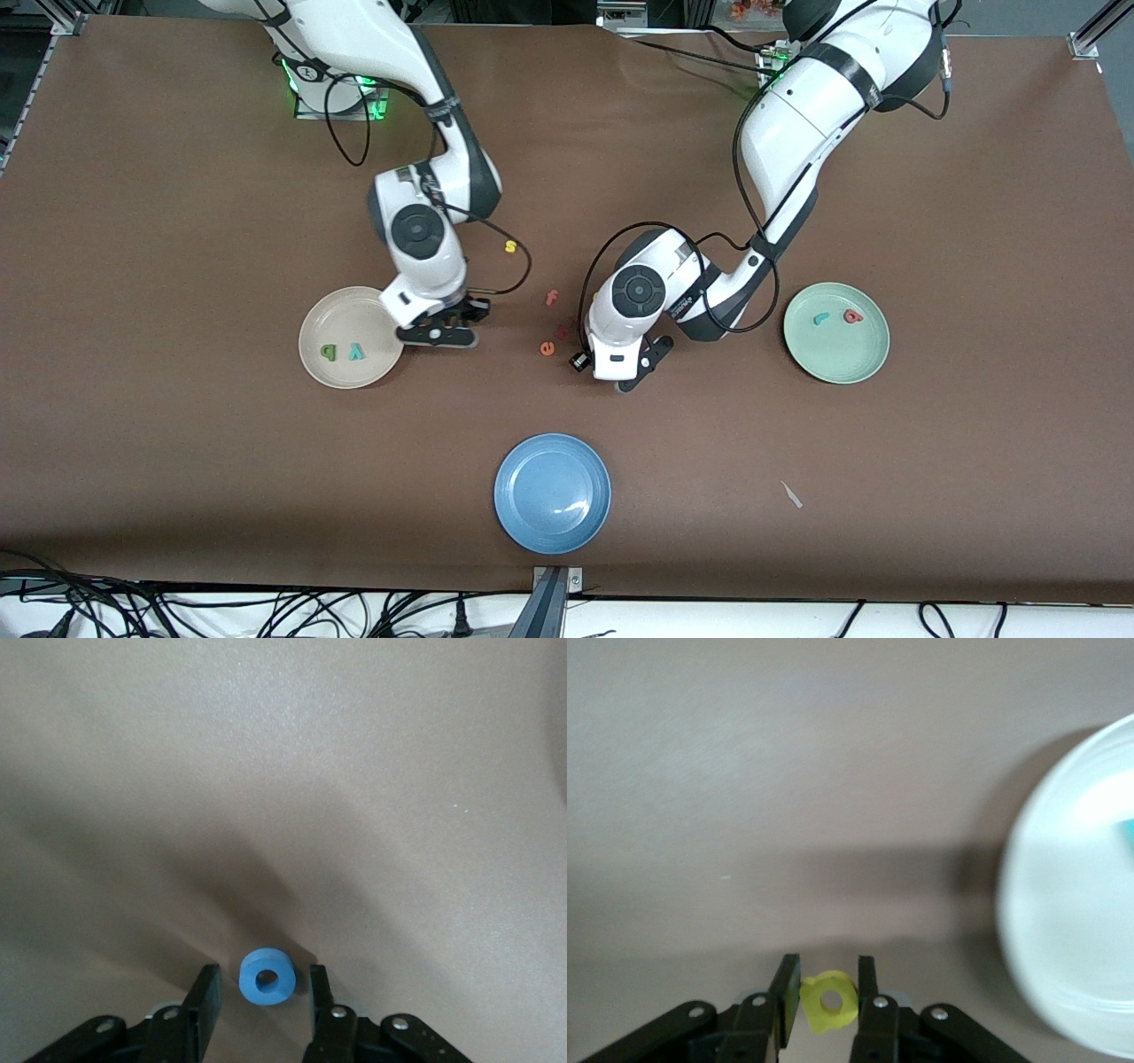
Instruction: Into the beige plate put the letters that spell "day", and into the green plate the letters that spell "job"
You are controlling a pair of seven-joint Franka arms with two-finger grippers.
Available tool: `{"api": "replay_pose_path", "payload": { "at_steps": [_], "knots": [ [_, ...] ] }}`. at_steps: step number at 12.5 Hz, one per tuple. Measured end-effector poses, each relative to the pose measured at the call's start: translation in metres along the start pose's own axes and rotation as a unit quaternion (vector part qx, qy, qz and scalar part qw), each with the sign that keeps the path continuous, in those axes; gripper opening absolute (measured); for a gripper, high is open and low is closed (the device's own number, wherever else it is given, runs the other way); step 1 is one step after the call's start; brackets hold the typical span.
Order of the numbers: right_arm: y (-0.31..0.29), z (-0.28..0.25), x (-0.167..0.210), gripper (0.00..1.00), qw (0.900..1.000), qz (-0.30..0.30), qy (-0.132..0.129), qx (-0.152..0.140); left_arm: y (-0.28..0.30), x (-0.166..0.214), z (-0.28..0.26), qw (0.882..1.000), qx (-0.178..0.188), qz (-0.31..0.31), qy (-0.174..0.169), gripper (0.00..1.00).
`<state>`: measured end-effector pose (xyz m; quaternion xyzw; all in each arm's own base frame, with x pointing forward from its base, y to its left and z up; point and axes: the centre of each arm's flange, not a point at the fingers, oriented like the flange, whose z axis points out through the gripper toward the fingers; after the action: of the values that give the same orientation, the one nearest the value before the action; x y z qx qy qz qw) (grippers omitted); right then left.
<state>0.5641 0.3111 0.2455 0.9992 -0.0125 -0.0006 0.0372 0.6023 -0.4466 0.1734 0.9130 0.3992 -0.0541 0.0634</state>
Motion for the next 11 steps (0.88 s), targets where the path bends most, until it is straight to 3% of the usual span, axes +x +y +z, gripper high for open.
{"api": "replay_pose_path", "payload": {
  "at_steps": [1, 2, 5, 7, 11],
  "knots": [
    [0.026, -0.019, 0.011, 0.3, 1.0, -0.011, -0.012, 0.004, 0.0, 0.0, -0.001, 1.0, -0.001, 0.0, 0.0, 0.39],
    [0.056, -0.036, 0.022, 0.3, 0.999, -0.029, -0.022, 0.013, 0.001, 0.0, -0.001, 1.0, -0.002, 0.0, 0.0, 0.26],
    [0.142, -0.055, 0.045, 0.3, 0.997, -0.067, -0.042, 0.023, 0.002, 0.005, -0.004, 1.0, -0.004, -0.002, 0.002, 0.25],
    [0.158, -0.051, 0.045, 0.31, 0.996, -0.068, -0.054, 0.024, 0.003, 0.022, -0.016, 1.0, -0.008, 0.009, 0.006, 0.25],
    [0.171, -0.048, 0.044, 0.7, 0.995, -0.041, -0.072, 0.046, -0.02, 0.079, -0.097, 0.992, 0.063, 0.1, -0.037, 0.25]
  ]
}}
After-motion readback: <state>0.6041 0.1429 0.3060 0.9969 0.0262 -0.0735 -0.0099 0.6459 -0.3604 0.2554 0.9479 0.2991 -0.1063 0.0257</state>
